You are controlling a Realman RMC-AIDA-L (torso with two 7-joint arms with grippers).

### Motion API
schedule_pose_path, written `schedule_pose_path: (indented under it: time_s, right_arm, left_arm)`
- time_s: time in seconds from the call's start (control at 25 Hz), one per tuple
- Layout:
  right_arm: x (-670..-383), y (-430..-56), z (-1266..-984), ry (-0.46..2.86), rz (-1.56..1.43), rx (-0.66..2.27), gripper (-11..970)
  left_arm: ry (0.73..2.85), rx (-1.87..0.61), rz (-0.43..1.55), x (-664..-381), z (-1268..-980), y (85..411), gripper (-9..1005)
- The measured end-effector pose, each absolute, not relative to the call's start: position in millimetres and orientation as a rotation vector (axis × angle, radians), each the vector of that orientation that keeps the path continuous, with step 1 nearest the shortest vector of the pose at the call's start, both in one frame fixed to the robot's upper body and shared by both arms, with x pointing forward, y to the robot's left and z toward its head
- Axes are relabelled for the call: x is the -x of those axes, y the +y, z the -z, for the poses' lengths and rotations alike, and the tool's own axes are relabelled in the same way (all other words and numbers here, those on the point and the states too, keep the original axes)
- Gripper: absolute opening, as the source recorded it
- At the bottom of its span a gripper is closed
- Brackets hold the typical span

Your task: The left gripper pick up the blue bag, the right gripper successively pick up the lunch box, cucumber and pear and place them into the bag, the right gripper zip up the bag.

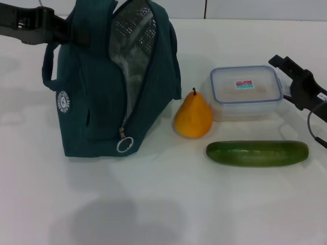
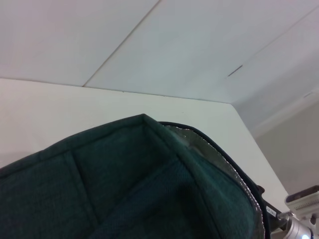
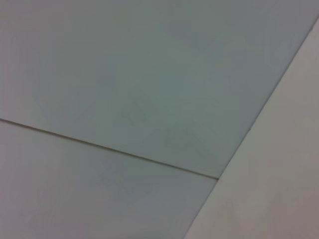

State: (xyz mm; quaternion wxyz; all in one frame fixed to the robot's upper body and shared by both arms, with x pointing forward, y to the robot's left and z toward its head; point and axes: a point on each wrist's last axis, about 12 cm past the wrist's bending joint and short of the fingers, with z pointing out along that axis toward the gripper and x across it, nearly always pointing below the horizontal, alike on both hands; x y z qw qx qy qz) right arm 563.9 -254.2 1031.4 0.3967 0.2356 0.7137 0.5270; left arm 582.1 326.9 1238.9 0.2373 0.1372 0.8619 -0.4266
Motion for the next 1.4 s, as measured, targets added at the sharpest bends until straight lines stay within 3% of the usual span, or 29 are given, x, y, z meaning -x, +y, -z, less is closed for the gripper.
schedule_pose_path:
  time_s: [0.6, 1.04, 1.24, 1.4]
  right_arm:
    - [-562.1, -255.7, -1031.5, 1.823, -1.33, -0.554, 733]
    - [-559.9, -261.1, -1030.5, 1.826, -1.306, -0.533, 497]
    - [-560.3, -260.7, -1030.6, 1.83, -1.304, -0.53, 279]
    - [-560.9, -260.4, -1031.0, 1.83, -1.3, -0.52, 168]
  left_arm:
    - [2.363, -0.377, 1.171, -579.8, -1236.8, 328.8, 41]
    - [2.358, -0.388, 1.172, -578.9, -1236.5, 329.1, 41]
    - [2.356, -0.393, 1.174, -578.9, -1235.8, 329.1, 41]
    - [2.353, -0.4, 1.173, -578.9, -1235.4, 329.0, 41]
